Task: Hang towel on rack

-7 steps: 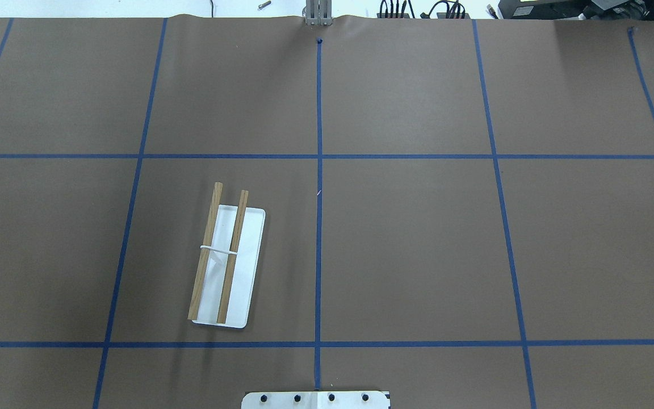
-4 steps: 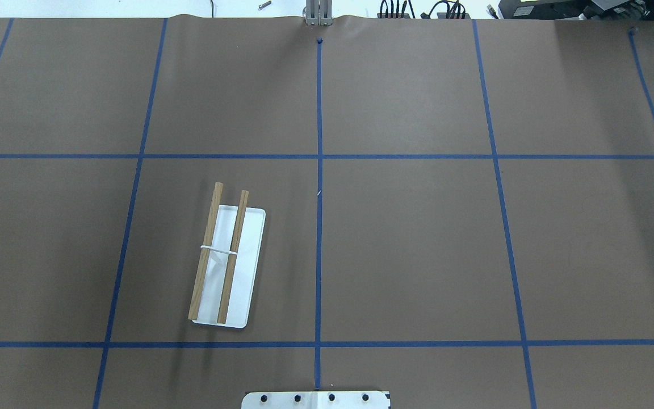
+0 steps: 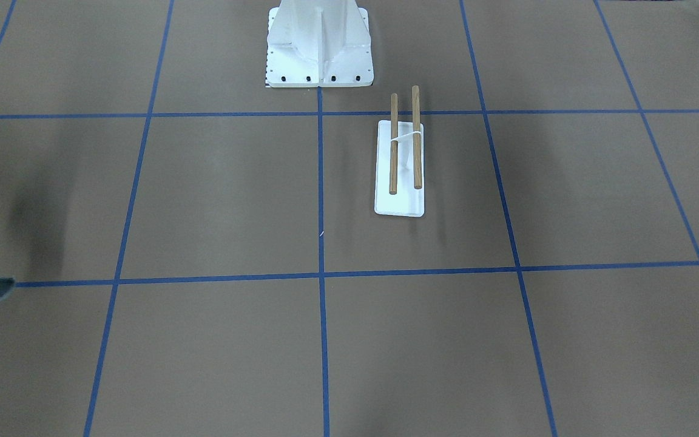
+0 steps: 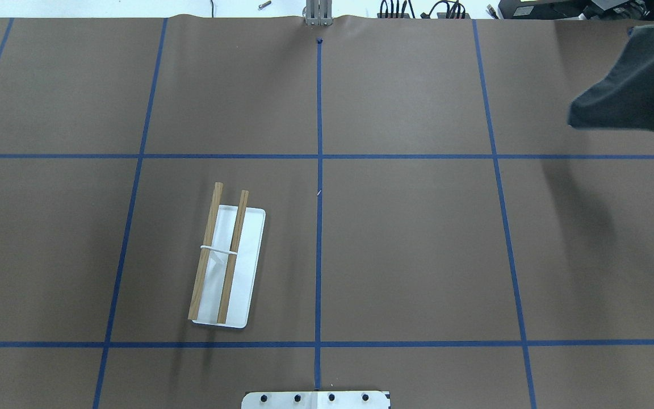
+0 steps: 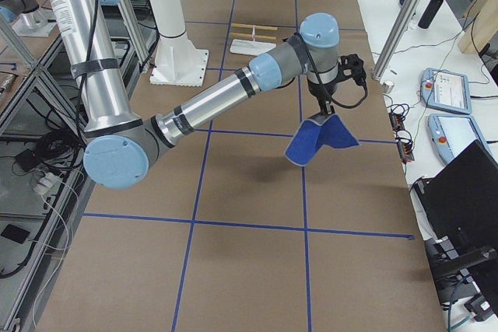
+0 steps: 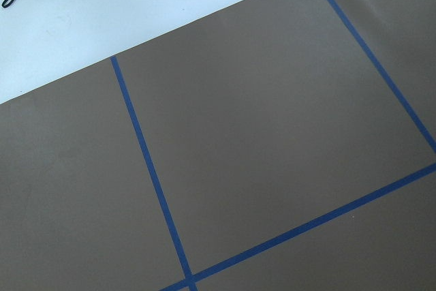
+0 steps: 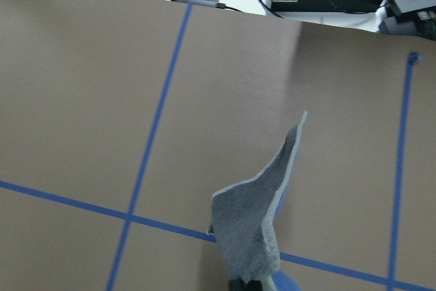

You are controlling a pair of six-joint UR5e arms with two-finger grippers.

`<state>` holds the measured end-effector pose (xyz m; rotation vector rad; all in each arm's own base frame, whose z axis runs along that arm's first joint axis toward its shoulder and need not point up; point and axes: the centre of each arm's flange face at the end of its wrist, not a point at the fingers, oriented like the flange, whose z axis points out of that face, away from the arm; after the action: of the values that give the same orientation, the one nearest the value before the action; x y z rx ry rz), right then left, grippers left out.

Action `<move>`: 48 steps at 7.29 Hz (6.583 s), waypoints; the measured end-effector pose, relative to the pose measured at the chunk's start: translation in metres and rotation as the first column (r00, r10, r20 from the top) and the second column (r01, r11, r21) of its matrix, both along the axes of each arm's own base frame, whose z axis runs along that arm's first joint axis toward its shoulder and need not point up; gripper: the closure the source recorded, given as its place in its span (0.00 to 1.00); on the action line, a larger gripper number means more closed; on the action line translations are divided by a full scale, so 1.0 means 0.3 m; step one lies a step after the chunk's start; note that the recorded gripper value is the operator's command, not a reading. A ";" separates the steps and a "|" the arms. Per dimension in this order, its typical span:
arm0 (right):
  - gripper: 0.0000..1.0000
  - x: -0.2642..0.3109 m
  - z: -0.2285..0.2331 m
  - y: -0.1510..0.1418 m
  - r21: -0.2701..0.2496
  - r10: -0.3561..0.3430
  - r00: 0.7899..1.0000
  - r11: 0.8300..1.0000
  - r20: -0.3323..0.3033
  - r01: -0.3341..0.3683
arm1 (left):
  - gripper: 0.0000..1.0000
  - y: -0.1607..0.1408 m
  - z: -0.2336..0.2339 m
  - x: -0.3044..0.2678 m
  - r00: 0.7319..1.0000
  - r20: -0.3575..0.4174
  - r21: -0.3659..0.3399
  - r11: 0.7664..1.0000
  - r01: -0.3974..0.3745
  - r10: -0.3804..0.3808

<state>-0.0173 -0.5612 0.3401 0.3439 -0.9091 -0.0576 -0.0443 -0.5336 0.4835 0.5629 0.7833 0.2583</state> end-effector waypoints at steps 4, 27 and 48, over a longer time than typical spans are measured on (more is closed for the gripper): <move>1.00 -0.390 -0.491 0.151 0.022 0.025 0.992 0.999 0.121 -0.028 | 0.01 -0.111 -0.389 0.403 0.969 -0.245 -0.087 0.996 -0.006 -0.015; 1.00 -1.081 -0.992 0.539 0.181 0.261 0.893 0.921 0.367 -0.344 | 1.00 0.073 -1.348 1.498 0.666 -0.476 -0.863 0.452 -0.227 -0.575; 0.00 -0.338 0.065 -0.132 0.031 -0.238 0.934 0.966 -0.265 0.255 | 1.00 0.406 -0.772 1.234 0.840 -0.533 -0.516 0.827 -0.224 -0.105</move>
<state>-0.1186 -0.6007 0.3596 0.2733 -0.6864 -0.3579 0.3258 -0.4119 0.2518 0.0267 1.3768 -0.0950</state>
